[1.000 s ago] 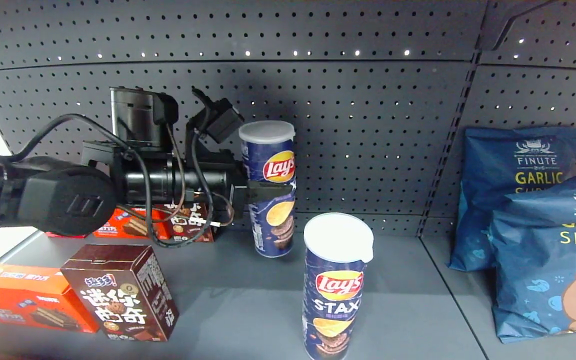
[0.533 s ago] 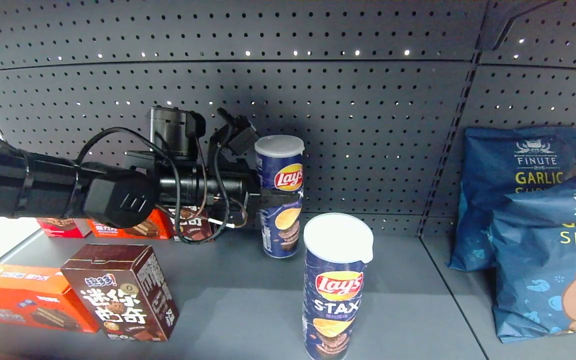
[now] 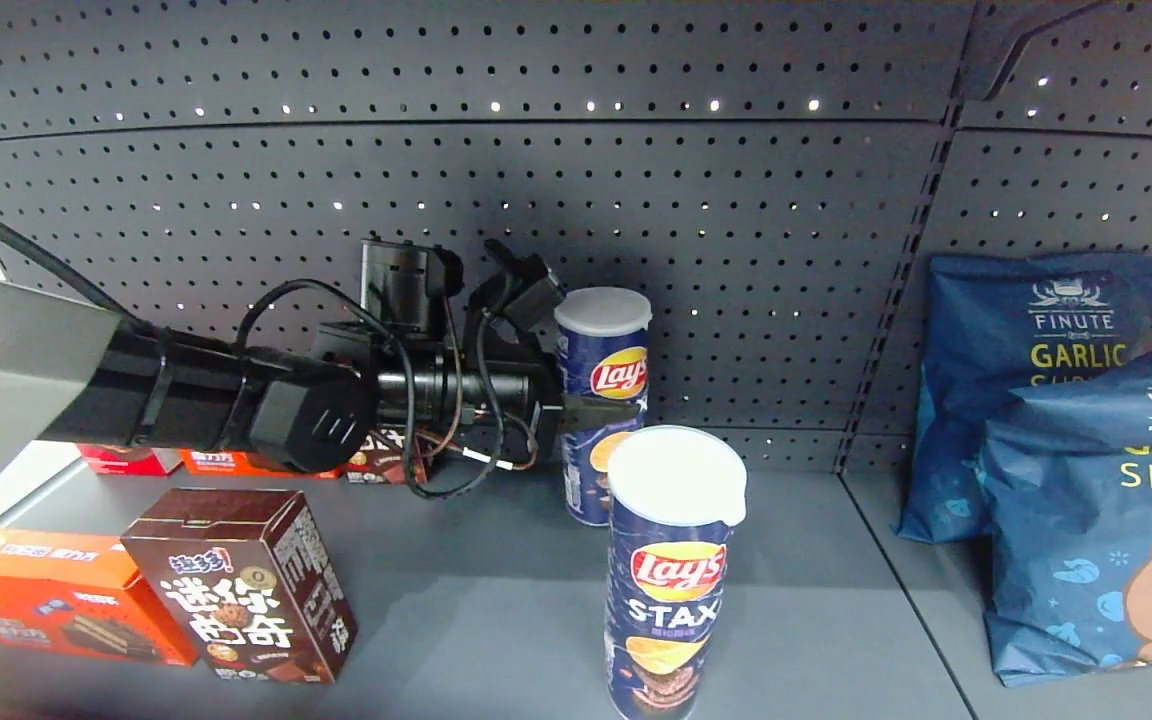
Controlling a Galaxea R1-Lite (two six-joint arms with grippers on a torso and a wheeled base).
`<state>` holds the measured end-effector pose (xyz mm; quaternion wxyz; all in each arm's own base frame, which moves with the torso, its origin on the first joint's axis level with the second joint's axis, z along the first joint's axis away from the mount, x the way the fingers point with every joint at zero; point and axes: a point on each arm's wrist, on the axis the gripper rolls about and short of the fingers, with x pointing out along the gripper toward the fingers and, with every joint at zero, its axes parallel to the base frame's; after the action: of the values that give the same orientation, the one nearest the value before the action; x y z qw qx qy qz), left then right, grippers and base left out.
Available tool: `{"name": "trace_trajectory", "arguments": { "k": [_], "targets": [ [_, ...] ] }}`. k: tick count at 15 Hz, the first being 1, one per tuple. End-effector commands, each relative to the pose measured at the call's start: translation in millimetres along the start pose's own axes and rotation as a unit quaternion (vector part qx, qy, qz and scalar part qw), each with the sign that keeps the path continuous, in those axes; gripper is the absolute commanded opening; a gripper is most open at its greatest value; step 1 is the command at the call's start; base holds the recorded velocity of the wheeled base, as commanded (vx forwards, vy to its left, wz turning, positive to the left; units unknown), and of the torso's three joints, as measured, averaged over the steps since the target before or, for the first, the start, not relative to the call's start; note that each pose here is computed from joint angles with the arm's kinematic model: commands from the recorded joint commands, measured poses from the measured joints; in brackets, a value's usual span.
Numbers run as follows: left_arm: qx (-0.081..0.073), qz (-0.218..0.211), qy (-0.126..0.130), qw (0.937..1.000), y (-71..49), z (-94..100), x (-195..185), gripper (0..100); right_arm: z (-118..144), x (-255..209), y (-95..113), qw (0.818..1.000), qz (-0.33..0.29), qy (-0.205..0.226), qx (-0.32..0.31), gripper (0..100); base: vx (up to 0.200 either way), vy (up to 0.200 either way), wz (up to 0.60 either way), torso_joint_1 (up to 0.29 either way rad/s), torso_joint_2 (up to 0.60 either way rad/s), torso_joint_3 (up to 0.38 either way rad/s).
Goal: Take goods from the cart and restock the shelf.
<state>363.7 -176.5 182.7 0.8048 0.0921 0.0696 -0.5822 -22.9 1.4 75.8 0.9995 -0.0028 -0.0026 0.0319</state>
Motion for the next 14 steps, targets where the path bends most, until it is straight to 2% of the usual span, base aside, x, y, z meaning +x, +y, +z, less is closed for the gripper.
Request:
{"name": "trace_trajectory", "arguments": {
  "k": [1, 6, 14],
  "targets": [
    [-0.002, -0.008, 0.003, 1.0000, 0.5, -7.8, 11.1, 0, 0.1, 0.1, 0.0, 1.000, 0.001, 0.000, 0.000, 100, 0.000, 0.000, 0.00, 0.000, 0.00, 0.000],
    [0.005, -0.007, -0.005, 1.0000, 8.9, -9.3, 21.2, 0, 0.1, 0.1, 0.0, 1.000, 0.000, 0.000, 0.000, 100, 0.000, 0.000, 0.00, 0.000, 0.00, 0.000],
    [0.008, -0.015, -0.009, 0.9998, 12.5, -18.7, 39.7, 0, 0.1, 0.1, 0.0, 1.000, 0.001, 0.000, 0.000, 100, 0.000, 0.000, 0.00, 0.000, 0.00, 0.000]
  ]
}}
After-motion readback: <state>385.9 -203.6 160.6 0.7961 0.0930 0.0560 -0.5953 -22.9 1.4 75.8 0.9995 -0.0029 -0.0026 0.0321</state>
